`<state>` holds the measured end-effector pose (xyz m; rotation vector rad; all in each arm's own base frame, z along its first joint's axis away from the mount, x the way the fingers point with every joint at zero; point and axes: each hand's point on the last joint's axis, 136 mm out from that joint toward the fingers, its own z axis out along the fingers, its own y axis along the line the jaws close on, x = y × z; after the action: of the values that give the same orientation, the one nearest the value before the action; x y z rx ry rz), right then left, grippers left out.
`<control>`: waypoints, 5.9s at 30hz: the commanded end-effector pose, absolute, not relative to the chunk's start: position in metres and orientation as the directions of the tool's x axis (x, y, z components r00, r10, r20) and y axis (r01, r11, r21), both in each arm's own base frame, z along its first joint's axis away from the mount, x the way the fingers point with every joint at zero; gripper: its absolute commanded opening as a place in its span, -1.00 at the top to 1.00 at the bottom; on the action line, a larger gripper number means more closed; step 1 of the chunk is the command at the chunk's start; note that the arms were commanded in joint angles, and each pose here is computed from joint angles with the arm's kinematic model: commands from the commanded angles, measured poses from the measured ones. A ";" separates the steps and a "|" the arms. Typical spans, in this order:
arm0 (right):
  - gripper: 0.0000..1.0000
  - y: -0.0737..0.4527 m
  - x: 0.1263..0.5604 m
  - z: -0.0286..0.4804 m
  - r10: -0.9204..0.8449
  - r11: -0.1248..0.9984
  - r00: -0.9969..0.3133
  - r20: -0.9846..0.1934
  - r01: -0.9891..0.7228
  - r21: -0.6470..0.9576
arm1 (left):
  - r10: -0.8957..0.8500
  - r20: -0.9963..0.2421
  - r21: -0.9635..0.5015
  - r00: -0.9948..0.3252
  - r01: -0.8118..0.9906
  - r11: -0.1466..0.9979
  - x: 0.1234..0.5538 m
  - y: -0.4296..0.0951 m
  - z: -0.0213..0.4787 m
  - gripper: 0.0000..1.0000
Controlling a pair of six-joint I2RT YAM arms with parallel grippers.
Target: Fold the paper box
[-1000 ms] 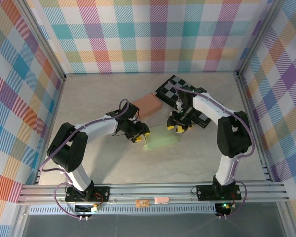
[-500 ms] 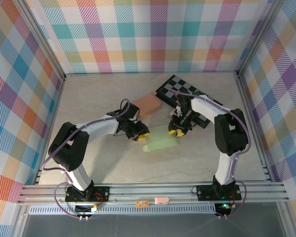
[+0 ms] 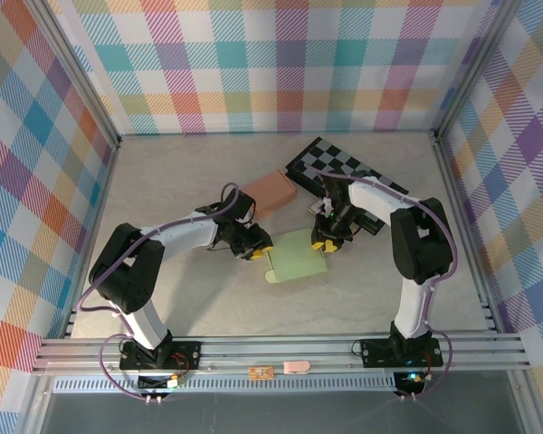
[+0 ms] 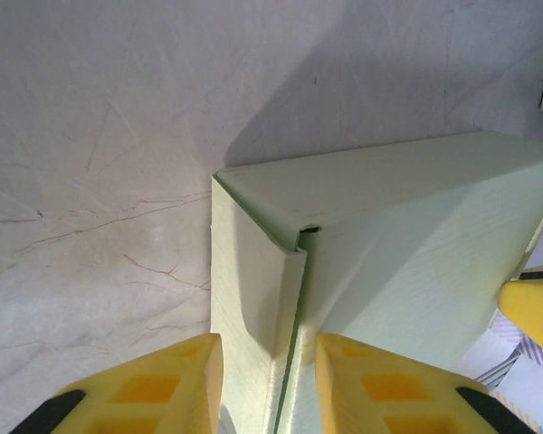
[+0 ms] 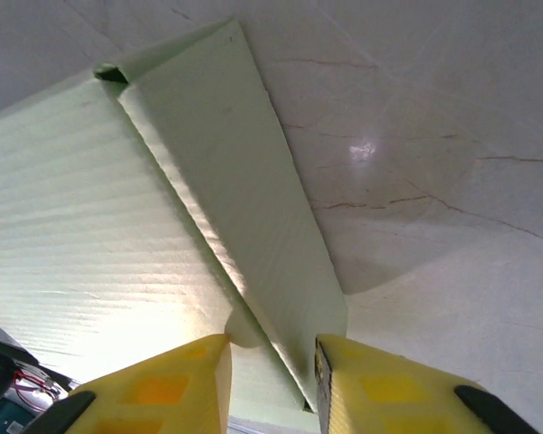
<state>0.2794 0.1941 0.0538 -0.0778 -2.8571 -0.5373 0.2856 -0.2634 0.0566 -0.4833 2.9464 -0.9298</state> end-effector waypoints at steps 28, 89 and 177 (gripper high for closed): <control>0.14 0.191 0.274 0.045 -0.002 0.925 -0.975 0.223 0.083 0.372 | -0.241 0.110 -0.587 -0.964 -0.259 0.767 0.268 -0.268 0.052 0.46; -0.23 0.190 0.303 0.043 0.062 0.761 -0.989 0.131 0.132 0.635 | -0.218 0.096 -0.600 -0.971 -0.231 0.766 0.264 -0.261 0.035 0.86; 0.15 0.205 0.253 0.060 0.382 0.292 -0.225 0.897 0.950 0.113 | 0.616 -0.569 -0.076 -0.545 0.781 0.620 0.269 -0.292 0.134 -0.12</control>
<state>0.2555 0.2088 0.0721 -1.1613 -1.7793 -0.9470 0.2579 -0.2831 0.1231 1.1169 2.3963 -0.4558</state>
